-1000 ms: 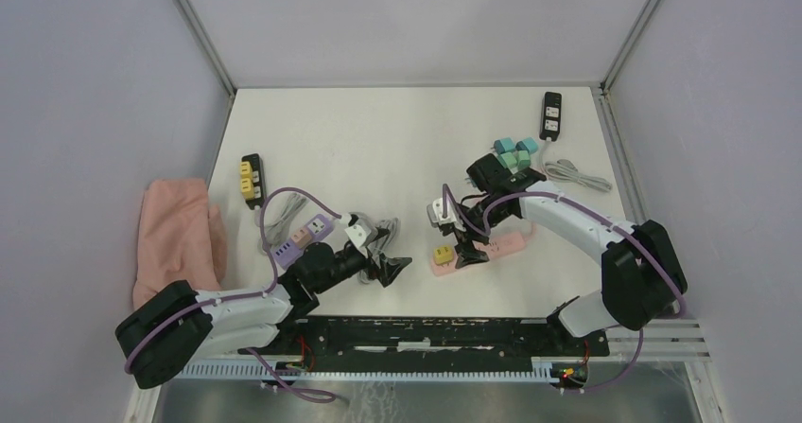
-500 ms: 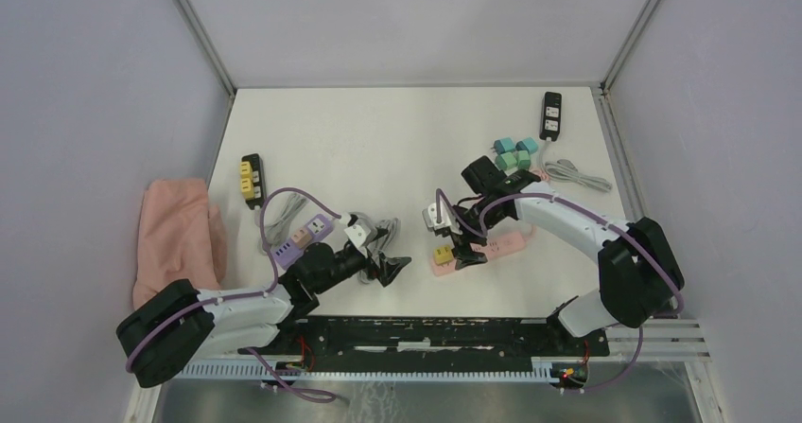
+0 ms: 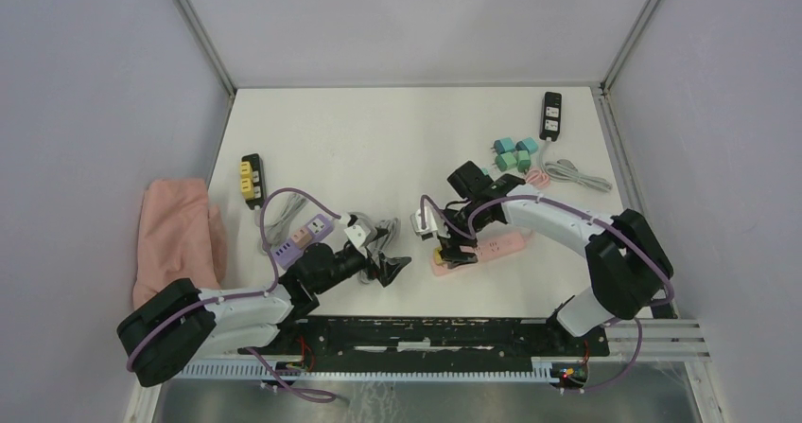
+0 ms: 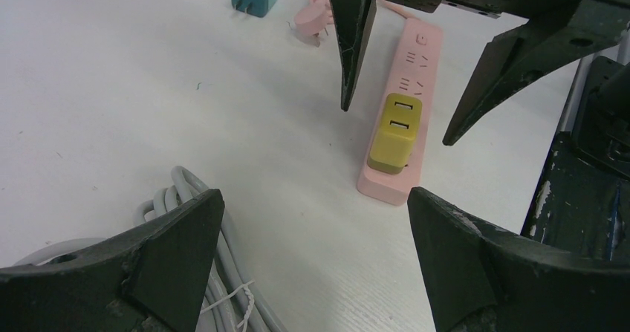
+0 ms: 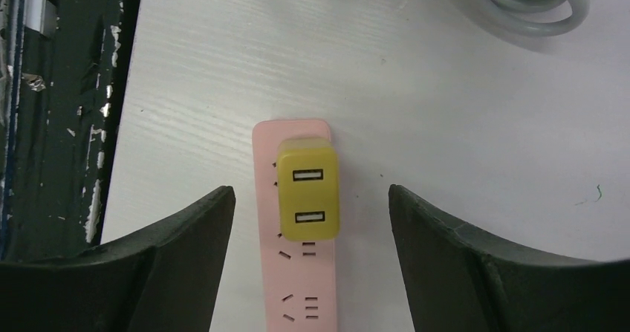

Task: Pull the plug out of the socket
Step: Remove the plug from the socket.

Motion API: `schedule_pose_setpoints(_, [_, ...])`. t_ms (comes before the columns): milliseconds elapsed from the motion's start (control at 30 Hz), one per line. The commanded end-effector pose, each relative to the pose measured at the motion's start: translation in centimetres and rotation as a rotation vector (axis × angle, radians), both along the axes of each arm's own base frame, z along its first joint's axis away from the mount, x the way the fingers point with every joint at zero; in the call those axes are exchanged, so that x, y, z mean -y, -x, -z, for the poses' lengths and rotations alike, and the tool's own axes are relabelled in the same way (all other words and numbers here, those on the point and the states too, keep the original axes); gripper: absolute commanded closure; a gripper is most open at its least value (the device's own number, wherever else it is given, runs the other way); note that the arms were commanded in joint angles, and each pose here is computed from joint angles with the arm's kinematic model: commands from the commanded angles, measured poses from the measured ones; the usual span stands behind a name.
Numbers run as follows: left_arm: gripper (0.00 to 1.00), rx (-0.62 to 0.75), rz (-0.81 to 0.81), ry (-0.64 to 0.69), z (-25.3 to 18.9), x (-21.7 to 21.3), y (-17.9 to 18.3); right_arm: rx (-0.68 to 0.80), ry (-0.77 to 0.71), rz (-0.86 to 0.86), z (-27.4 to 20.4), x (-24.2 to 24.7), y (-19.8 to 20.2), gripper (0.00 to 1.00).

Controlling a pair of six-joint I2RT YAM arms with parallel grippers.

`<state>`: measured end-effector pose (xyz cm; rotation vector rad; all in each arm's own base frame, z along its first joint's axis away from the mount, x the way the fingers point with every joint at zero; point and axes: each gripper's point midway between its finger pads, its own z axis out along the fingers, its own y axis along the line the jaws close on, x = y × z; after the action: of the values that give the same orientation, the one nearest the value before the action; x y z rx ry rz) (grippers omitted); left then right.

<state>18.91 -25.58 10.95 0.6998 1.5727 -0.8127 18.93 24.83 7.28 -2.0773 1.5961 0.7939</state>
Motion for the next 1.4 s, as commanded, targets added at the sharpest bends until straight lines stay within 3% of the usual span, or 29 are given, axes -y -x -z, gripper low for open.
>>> schedule_pose_setpoints(0, [0.00, 0.014, -0.013, 0.054, -1.2, 0.1, -0.3, 0.050, 0.023, 0.027, 0.6, -1.3, -1.0, 0.23])
schedule_pose_setpoints(100, [0.00, 0.013, -0.008, 0.052, -1.0, 0.2, -0.2, 0.055, 0.045, 0.005, 1.0, -1.7, -0.7, 0.39])
schedule_pose_setpoints(233, [0.00, 0.012, 0.007, 0.055, -0.9, 0.4, -0.1, 0.051, 0.060, -0.016, 0.7, -1.9, -0.4, 0.82])
schedule_pose_setpoints(367, [0.00, 0.030, 0.030, 0.065, -1.3, 0.8, 0.0, 0.024, 0.038, -0.022, -0.7, -1.8, -0.1, 0.98])
schedule_pose_setpoints(700, [0.01, 0.097, 0.095, 0.099, -2.3, 2.6, -0.2, -0.105, -0.135, 0.003, -4.5, -1.1, 0.2, 1.00])
schedule_pose_setpoints(1367, [0.02, 0.094, 0.172, 0.144, -1.4, 6.3, -0.7, -0.153, -0.188, 0.052, -5.6, -0.7, -0.5, 1.00])
